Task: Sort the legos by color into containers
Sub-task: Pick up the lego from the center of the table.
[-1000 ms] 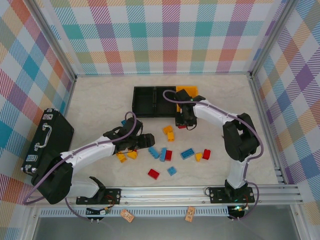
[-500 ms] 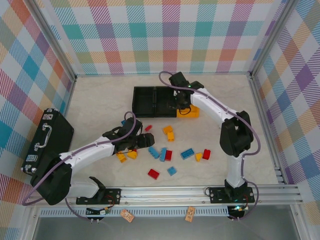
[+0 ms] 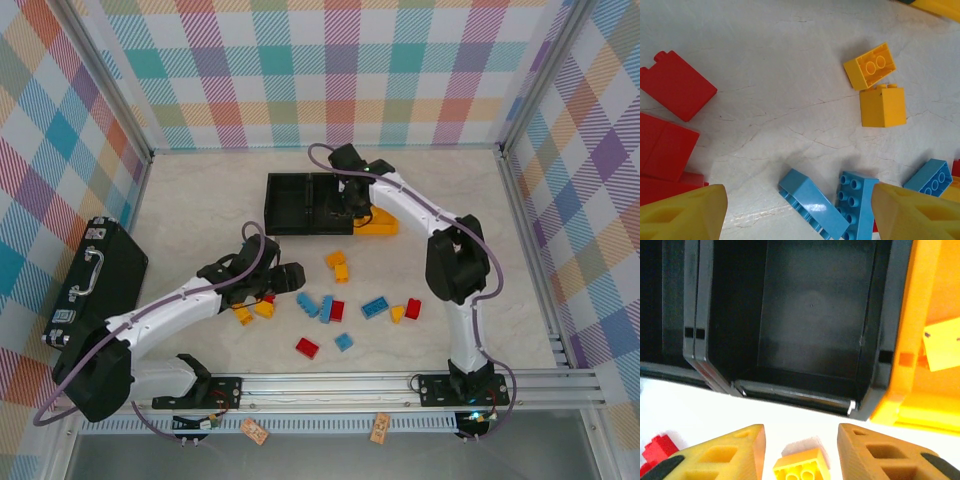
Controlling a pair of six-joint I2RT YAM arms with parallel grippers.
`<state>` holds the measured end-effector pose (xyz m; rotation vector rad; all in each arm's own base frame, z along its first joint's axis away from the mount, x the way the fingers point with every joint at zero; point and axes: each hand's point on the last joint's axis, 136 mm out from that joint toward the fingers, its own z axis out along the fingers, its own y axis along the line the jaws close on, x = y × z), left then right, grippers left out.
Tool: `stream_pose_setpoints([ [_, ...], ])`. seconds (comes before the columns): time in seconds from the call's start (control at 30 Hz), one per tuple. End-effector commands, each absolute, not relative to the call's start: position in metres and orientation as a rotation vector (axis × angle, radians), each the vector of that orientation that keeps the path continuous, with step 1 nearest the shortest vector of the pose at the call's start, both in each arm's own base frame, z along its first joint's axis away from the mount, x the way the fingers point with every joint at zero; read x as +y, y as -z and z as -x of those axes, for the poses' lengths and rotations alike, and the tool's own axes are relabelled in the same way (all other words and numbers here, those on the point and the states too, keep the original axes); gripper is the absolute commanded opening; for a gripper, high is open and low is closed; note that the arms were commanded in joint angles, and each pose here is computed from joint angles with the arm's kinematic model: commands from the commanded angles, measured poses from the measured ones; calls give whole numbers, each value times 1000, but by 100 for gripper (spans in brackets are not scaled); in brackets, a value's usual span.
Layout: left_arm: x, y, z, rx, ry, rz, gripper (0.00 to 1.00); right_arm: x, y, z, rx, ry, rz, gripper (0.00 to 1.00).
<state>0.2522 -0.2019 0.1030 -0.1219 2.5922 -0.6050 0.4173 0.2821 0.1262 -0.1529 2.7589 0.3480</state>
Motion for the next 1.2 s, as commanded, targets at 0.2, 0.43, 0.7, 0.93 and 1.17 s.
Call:
stream_pose_setpoints([
  [0.2, -189, -114, -255, 2589, 482, 168, 76, 275, -154, -377, 2737, -427, 182, 50],
  [0.43, -163, -110, -266, 2688, 241, 172, 75, 263, -149, -344, 2760, -453, 149, 51],
  [0.7, -156, -79, -287, 2816, 154, 211, 79, 235, -137, -310, 2785, -428, 56, 51],
  [0.93, -149, -58, -307, 2876, 67, 272, 82, 221, -135, -294, 2786, -416, -2, 52],
  [1.17, -153, -38, -315, 2925, 84, 338, 83, 215, -129, -287, 2794, -410, -40, 52],
])
